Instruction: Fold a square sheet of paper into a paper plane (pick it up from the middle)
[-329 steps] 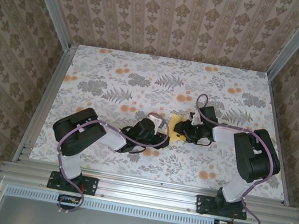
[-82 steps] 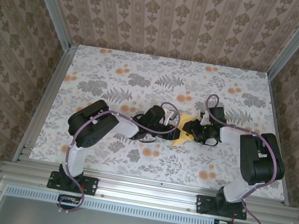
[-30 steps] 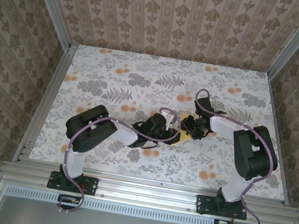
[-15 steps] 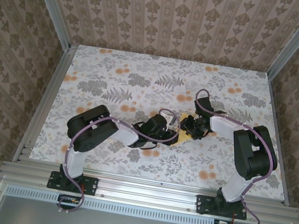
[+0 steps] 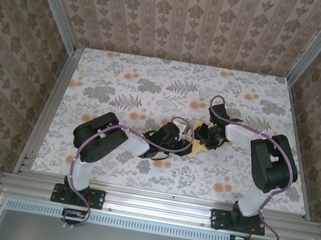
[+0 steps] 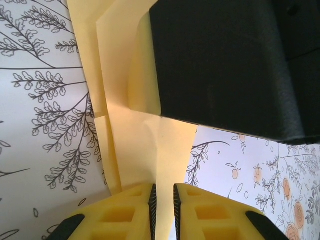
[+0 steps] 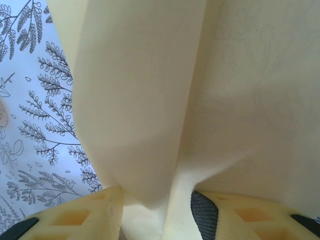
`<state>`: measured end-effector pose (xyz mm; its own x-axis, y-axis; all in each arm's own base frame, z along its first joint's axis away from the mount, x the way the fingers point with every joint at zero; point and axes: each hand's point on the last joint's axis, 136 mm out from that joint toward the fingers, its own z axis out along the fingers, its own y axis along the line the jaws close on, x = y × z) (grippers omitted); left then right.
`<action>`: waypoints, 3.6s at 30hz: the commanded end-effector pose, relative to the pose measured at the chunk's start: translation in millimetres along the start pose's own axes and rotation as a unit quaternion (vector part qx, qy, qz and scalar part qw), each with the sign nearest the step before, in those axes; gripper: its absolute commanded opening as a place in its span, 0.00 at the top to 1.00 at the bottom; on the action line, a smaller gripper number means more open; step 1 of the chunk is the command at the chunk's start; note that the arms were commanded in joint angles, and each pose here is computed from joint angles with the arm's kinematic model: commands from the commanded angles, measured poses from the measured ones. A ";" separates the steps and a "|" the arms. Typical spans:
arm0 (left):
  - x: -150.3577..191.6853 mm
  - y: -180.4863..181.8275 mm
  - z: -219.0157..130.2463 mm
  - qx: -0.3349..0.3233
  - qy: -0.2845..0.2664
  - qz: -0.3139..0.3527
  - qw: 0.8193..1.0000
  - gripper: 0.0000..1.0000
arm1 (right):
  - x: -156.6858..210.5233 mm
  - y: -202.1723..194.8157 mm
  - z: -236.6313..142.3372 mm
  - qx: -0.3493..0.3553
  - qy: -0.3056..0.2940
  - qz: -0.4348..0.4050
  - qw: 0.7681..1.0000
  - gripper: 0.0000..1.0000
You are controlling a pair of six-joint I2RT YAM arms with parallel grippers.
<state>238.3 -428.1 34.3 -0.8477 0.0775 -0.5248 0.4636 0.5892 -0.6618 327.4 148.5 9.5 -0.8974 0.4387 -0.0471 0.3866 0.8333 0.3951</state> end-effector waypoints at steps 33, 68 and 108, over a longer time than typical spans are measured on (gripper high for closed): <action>-18.6 5.6 -42.5 -0.039 -0.054 -0.030 0.997 0.74 | 36.0 -79.3 42.8 0.149 0.055 0.004 0.987 0.53; -15.1 -15.4 -18.9 0.050 -0.029 -0.026 0.998 0.75 | 40.3 -95.6 54.8 0.225 0.072 -0.018 0.972 0.51; 31.3 20.1 -2.7 -0.033 0.035 -0.021 0.999 0.80 | 41.6 -100.5 60.3 0.236 0.069 -0.011 0.969 0.49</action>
<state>233.9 -429.3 33.6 -0.8638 0.0543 -0.5010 0.4361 0.5785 -0.6893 325.6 149.8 1.6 -0.9225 0.3829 -0.0479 0.3626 0.9026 0.2318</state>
